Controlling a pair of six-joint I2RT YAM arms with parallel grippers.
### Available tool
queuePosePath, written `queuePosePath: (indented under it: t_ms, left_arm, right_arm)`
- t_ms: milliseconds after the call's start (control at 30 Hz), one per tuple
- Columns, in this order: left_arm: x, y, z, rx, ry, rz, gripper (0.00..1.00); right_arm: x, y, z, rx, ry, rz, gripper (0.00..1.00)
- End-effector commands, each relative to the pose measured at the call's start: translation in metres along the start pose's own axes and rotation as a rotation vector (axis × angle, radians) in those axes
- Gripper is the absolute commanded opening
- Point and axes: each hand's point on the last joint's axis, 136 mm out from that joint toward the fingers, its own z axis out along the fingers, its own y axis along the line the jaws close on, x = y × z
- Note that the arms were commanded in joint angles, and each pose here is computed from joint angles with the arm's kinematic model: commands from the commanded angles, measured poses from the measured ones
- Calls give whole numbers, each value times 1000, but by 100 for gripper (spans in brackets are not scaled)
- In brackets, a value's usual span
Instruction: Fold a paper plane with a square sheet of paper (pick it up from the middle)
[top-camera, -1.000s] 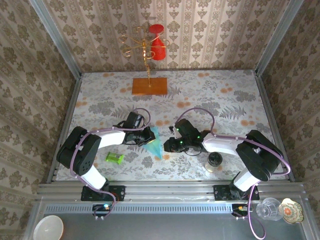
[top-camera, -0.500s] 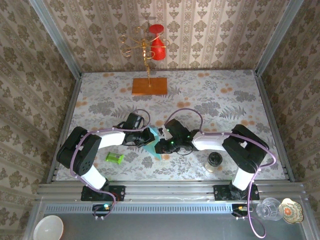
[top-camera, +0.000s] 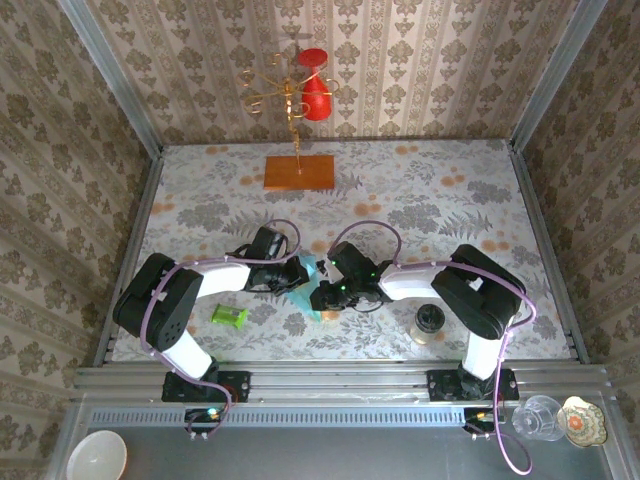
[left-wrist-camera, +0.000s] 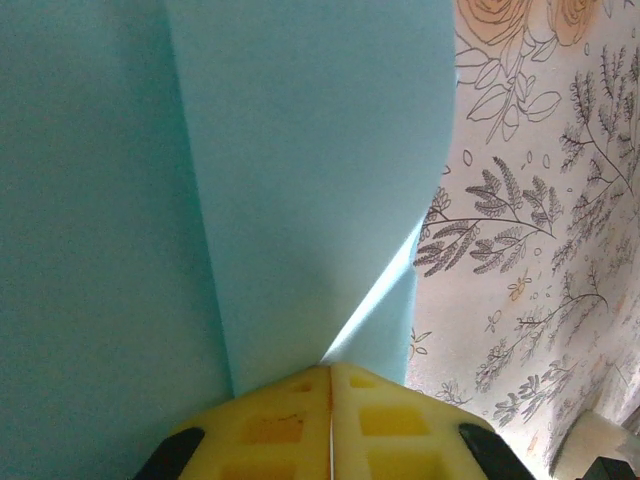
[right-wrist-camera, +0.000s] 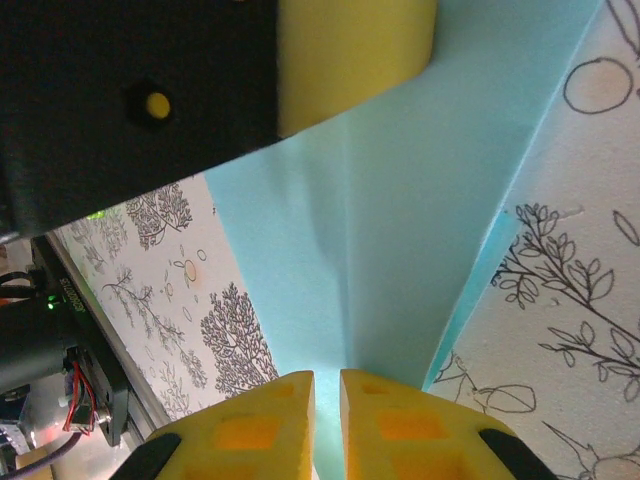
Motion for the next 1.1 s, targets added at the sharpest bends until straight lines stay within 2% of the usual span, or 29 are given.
queuePosePath:
  t_ms: [0, 267, 567, 700, 1067]
  left_arm:
    - [2, 11, -1, -27, -3, -31, 10]
    - [4, 14, 0, -32, -2, -34, 10]
    - [0, 9, -6, -16, -24, -39, 11]
    - [-2, 3, -10, 4, -37, -34, 12]
    - [-3, -2, -20, 16, -58, -29, 16]
  right_arm:
    - [2, 2, 5, -8, 21, 0, 17]
    - [-5, 10, -4, -19, -13, -19, 17]
    - [-18, -12, -40, 127, -190, -3, 36]
    - [-17, -17, -37, 130, -183, 22, 36]
    - [-14, 2, -21, 46, -106, 1, 35]
